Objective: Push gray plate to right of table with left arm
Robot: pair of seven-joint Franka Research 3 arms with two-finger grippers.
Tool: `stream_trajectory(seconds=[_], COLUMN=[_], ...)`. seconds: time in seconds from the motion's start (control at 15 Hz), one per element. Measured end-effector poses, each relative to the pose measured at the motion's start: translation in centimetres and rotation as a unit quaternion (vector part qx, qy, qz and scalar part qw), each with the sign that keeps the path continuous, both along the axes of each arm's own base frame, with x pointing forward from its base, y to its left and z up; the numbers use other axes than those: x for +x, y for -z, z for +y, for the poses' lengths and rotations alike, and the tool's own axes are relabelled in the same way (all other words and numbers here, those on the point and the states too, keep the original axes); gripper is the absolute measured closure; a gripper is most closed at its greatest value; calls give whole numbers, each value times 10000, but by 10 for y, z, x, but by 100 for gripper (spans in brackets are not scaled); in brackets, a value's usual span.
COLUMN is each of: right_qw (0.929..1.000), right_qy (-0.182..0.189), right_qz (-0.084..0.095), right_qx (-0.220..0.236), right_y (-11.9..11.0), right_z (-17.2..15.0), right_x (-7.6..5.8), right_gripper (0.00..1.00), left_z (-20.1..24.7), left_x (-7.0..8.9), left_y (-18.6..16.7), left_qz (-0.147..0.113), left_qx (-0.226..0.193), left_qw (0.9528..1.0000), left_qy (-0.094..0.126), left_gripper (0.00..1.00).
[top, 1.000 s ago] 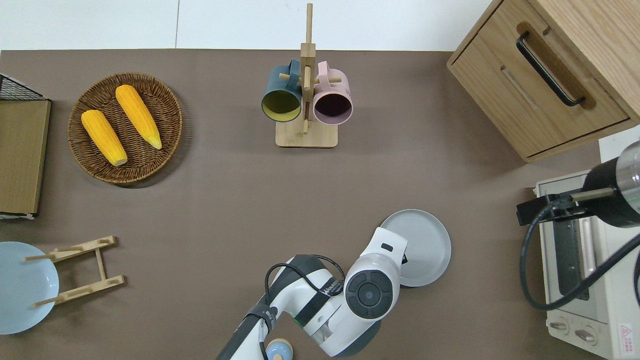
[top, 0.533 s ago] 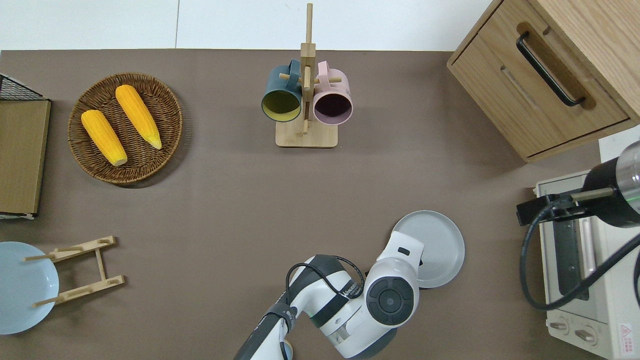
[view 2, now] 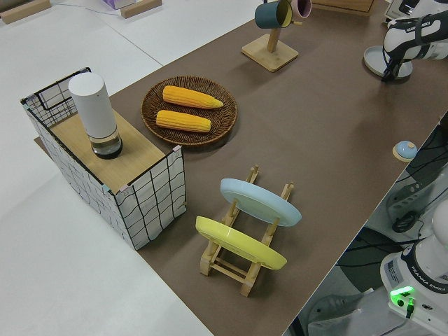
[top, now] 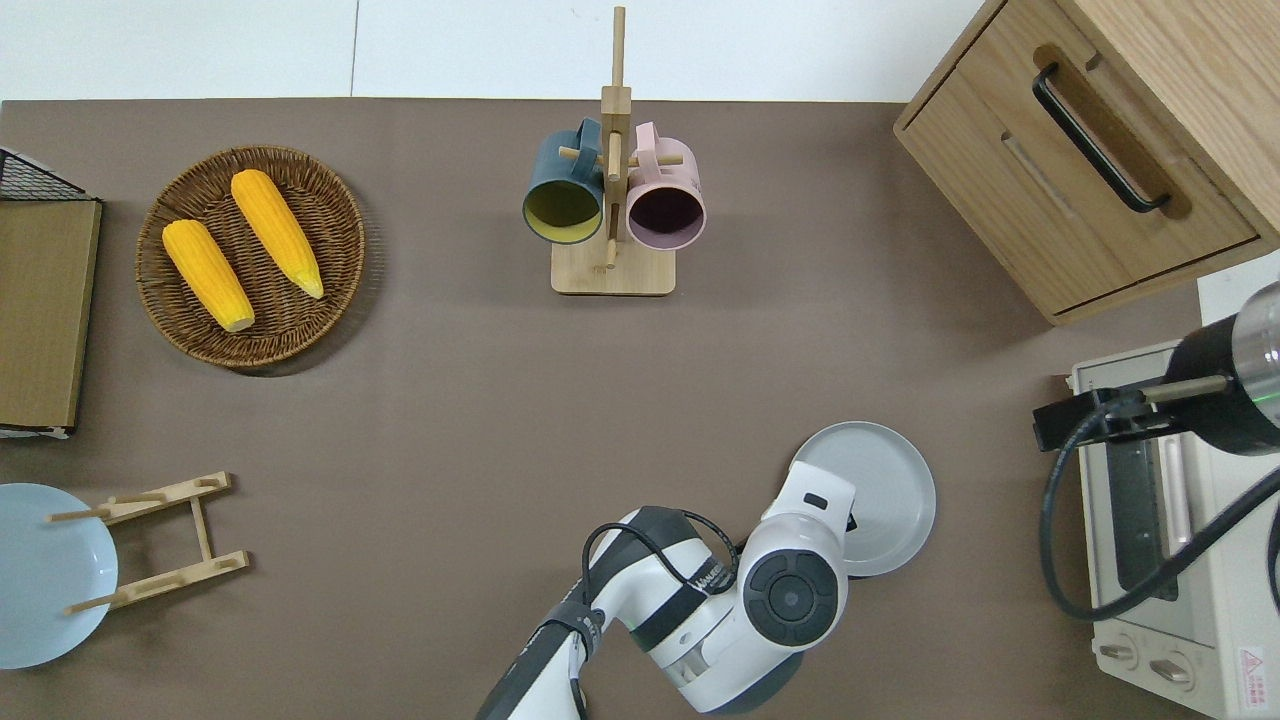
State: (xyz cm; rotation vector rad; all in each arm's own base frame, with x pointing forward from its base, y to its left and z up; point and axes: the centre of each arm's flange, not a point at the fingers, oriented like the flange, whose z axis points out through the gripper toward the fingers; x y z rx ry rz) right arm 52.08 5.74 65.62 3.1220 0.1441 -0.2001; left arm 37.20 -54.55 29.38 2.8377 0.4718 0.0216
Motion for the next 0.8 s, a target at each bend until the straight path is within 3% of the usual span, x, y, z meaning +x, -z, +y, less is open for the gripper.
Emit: stream_trajectory(seconds=[0.2,0.33,0.8], right_qw=[10000,10000,10000], right_qy=[0,0,0], right_qz=[0,0,0], right_qx=[0,0,0], right_y=[0,0,0], right_z=[0,0,0], right_x=[0,0,0], right_gripper=[1,1,1], left_z=[0,0,4], left_x=[2,3,13], left_y=[-3,-3,-14], left_qz=[135,127,64], left_qx=[182,200,250], left_qw=[9997,9997,9996], left_qy=[22,31,74], left_gripper=[19,1,0])
